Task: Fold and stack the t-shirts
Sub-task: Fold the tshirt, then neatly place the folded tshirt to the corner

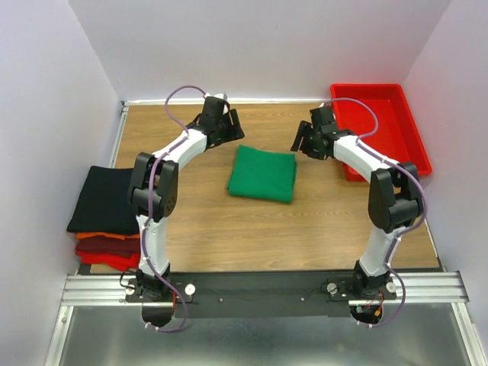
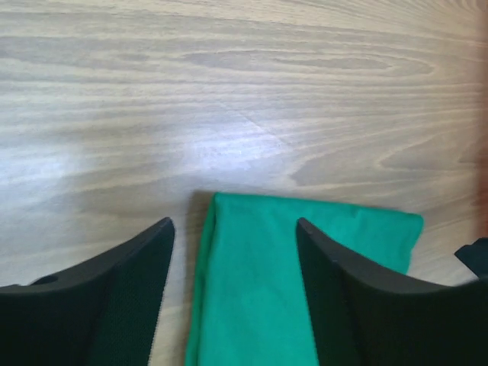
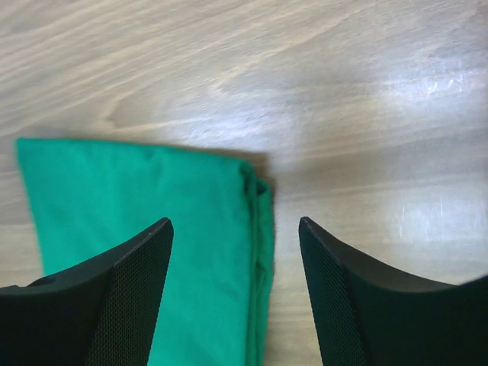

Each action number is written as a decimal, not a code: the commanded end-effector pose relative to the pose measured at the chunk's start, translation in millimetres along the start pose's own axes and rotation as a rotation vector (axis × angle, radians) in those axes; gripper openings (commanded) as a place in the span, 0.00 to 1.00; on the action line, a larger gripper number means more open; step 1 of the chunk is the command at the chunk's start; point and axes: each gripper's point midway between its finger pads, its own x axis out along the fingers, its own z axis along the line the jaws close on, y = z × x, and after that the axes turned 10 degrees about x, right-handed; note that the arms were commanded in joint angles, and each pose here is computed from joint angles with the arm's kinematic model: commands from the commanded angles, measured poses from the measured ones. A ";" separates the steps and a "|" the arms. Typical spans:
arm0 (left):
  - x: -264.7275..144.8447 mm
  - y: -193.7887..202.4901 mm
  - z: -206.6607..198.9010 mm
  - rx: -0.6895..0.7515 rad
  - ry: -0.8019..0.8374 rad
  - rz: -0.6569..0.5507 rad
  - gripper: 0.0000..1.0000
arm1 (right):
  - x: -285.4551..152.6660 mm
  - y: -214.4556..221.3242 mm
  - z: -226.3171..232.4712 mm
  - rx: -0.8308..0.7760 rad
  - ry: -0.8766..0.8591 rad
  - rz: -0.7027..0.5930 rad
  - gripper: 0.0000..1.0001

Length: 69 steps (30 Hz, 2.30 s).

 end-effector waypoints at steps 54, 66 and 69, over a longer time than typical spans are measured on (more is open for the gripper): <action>-27.0 171.8 -1.0 0.071 0.093 0.358 0.75 | -7.2 69.7 -23.6 0.005 -0.071 0.070 0.31; -13.3 203.8 -3.7 0.055 0.007 0.418 0.71 | -2.6 64.8 -8.4 0.031 -0.116 0.079 0.43; -8.8 207.2 -9.8 0.052 0.007 0.424 0.65 | -3.6 60.3 -6.4 0.031 -0.117 0.065 0.43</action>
